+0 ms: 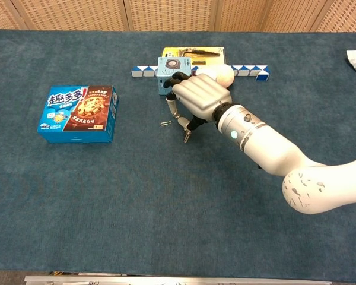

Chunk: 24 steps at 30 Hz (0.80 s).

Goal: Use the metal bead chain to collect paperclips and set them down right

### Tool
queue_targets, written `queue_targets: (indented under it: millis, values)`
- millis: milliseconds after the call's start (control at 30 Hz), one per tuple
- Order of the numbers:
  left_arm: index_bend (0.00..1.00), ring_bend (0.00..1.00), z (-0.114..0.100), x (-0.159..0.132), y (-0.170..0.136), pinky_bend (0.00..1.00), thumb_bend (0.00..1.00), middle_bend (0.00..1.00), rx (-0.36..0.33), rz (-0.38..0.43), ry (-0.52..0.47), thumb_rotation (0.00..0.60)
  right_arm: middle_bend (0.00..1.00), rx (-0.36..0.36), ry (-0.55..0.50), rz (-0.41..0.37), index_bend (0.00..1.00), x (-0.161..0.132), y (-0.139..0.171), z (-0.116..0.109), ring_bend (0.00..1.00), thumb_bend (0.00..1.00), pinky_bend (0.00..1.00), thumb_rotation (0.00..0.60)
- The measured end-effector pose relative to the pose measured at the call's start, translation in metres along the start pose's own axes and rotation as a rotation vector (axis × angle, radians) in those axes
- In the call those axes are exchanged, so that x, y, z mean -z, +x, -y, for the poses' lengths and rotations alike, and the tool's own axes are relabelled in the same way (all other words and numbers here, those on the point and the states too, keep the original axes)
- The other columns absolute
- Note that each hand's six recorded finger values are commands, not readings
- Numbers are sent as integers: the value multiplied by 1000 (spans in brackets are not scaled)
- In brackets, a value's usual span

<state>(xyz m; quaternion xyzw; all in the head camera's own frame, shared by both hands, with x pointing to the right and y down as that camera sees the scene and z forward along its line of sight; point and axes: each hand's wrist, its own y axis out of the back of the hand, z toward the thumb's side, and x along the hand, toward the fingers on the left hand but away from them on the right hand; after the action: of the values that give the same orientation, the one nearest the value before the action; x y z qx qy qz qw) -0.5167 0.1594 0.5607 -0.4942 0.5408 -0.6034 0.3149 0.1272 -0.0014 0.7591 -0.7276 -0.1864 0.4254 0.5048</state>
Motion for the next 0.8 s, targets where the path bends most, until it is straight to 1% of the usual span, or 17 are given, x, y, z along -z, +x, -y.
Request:
queue_targets:
  millis: [233, 400, 600, 800]
  values:
    - [435, 169, -1, 1, 0, 316, 246, 294, 1, 2, -4, 600, 159, -9, 2, -21, 564, -8, -5, 4, 61, 366, 219, 600]
    - [435, 169, -1, 2, 0, 316, 246, 294, 2, 0, -5, 600, 159, 3, 3, -32, 565, -12, -2, 1, 60, 367, 219, 600]
    - [435, 169, 1, 0, -1, 316, 246, 294, 6, 6, 2, 600, 159, 32, 13, -54, 569, -17, 11, -8, 60, 366, 220, 600]
    - [435, 169, 2, -3, 0, 316, 246, 294, 10, 12, 10, 600, 159, 58, 39, -46, 569, -11, 30, -15, 60, 366, 219, 600]
